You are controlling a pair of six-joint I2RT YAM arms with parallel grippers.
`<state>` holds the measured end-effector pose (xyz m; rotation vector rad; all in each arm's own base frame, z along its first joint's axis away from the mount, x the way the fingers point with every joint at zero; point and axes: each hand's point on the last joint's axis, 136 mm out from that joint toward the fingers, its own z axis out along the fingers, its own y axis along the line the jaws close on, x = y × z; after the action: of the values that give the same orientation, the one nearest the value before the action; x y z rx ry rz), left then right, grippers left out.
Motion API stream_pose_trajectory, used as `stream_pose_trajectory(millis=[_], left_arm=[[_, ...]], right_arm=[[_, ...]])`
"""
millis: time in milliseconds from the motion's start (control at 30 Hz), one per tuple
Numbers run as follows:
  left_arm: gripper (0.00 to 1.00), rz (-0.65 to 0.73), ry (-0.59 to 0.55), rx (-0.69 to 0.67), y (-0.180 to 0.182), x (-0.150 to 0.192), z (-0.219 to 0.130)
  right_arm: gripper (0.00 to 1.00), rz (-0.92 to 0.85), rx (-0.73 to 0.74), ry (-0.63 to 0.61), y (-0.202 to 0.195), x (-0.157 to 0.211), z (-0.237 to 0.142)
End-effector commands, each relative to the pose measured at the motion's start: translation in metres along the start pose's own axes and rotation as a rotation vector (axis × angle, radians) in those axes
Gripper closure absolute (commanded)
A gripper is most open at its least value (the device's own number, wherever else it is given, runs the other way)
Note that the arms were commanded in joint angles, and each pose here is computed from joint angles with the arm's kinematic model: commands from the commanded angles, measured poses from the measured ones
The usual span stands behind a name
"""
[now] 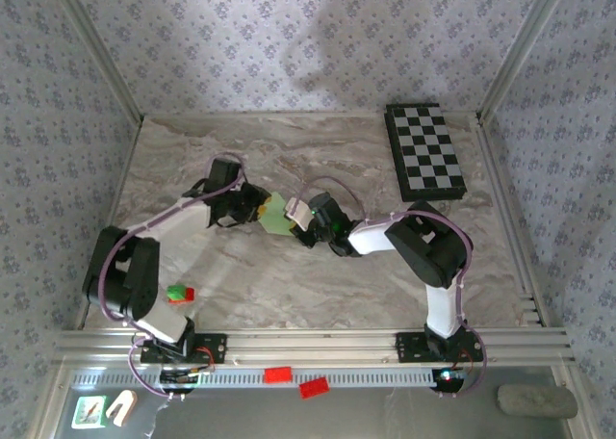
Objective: Fold a paper plane with a square sheet of paper (pick it up from the middle)
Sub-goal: Fourth fold the wing at the center of the table.
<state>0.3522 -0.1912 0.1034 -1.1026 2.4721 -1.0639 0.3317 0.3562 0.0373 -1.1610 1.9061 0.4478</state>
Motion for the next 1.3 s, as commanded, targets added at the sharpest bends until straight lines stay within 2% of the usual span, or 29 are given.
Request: stream_pose_trajectory(millis=[0, 167, 467, 1033, 1267], left_arm=[[0.67, -0.006, -0.036, 0.032, 0.006, -0.004, -0.01], [0.66, 0.031, -0.005, 0.076, 0.013, 0.007, -0.008], [0.68, 0.07, 0.091, 0.115, 0.016, 0.026, 0.024], [0.66, 0.117, 0.138, 0.031, 0.043, 0.032, 0.049], [0.71, 0.127, 0.14, -0.006, 0.052, 0.031, 0.052]], right_arm=[[0.88, 0.072, -0.046, -0.027, 0.003, -0.003, -0.002], [0.9, 0.143, -0.092, -0.047, 0.007, -0.007, -0.003], [0.91, 0.218, -0.126, -0.052, 0.009, -0.005, -0.001], [0.91, 0.328, -0.182, -0.007, 0.015, 0.005, 0.001], [0.9, 0.383, -0.203, 0.028, 0.019, 0.012, 0.003]])
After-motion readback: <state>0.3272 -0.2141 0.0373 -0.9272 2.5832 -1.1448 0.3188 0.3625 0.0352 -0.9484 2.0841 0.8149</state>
